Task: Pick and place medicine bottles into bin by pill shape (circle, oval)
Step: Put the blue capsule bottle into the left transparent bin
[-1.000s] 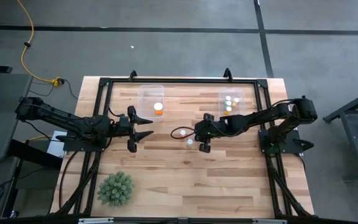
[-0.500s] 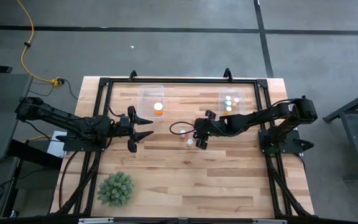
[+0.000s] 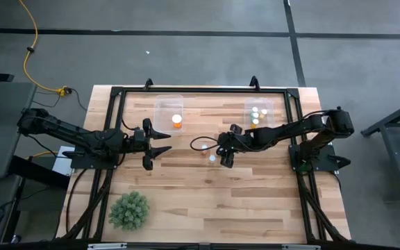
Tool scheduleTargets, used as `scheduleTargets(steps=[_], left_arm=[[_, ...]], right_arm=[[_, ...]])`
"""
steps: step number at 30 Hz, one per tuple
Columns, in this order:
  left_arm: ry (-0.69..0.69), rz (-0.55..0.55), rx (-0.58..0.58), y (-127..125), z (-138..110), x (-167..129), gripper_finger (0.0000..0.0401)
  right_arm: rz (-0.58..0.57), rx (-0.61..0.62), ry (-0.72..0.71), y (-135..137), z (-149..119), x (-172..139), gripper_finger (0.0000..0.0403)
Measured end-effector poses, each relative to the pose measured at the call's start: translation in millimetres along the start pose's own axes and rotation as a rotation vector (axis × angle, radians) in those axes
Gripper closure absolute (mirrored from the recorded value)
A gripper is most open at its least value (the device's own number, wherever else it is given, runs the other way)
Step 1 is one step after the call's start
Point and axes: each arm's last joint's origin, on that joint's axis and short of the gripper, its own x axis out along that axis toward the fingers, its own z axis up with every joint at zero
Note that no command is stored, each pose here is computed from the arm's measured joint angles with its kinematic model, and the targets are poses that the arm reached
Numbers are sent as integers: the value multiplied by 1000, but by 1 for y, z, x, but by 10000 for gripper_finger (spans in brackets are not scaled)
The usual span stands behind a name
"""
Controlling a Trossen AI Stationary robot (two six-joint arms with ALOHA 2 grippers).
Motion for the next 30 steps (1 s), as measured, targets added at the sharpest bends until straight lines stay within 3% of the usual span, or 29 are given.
scheduleTargets(steps=[9,30], left_arm=[[0,0,-8,0,0,0,205],[-1,0,-8,0,0,0,205]], right_arm=[[-17,59,53,-4,-5,5,189],[16,31,60,-7,-5,16,201]])
